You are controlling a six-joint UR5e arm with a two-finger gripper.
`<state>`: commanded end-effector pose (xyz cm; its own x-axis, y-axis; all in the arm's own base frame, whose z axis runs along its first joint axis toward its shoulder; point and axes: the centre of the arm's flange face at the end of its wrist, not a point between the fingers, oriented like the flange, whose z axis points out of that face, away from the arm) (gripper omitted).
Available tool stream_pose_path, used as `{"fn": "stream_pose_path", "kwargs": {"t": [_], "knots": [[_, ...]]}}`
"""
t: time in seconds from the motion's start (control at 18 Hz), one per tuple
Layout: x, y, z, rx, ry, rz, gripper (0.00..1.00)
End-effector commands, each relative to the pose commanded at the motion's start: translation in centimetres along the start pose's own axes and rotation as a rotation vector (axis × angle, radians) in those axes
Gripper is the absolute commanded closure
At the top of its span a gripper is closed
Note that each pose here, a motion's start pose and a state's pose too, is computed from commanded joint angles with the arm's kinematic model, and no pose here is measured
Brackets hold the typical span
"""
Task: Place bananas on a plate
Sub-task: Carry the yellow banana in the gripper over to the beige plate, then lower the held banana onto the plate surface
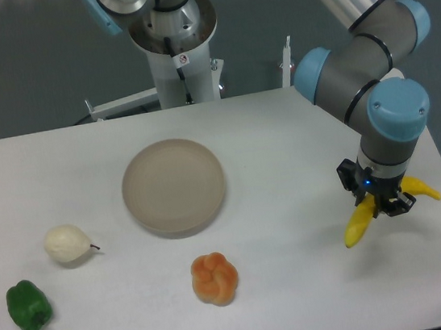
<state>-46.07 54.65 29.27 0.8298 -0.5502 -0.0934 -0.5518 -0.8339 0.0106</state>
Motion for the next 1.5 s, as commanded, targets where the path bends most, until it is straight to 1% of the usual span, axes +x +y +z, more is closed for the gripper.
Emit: {"fn": "stream_pose_path", "kwargs": {"t": [0.22,0.33,0.44,0.56,0.61,0.78,0.83,0.94,1.06,1.17,1.39,1.44,1.5], "knots": [[1.0,-1.2,-0.5,0.004,0.022,0.005,0.83],[2.6,-2.2,-0.2,0.008,0.050,0.020,0.83],[4.0,-2.7,-0.9,0.019,0.054,0.030,0.83],[6.8,-4.6,-2.1,0.027,0.058,0.064,0.84],[8.5,-5.4,-2.9,0.034,0.057,0.080,0.85],[13.5,-8.4,-4.0,0.073,0.076,0.118,0.86],[14.6,-9.4,-3.7,0.078,0.084,0.124,0.86],[15.6,-10.7,-3.6,0.075,0.090,0.117,0.86],[16.7,-11.6,-3.5,0.068,0.104,0.104,0.86],[20.0,-12.5,-3.3,0.061,0.124,0.115,0.86],[25.8,-14.0,-3.2,0.050,0.149,0.172,0.86],[28.0,-14.7,-2.6,0.042,0.166,0.199,0.86],[29.2,-15.2,-2.7,0.041,0.169,0.203,0.86]]}}
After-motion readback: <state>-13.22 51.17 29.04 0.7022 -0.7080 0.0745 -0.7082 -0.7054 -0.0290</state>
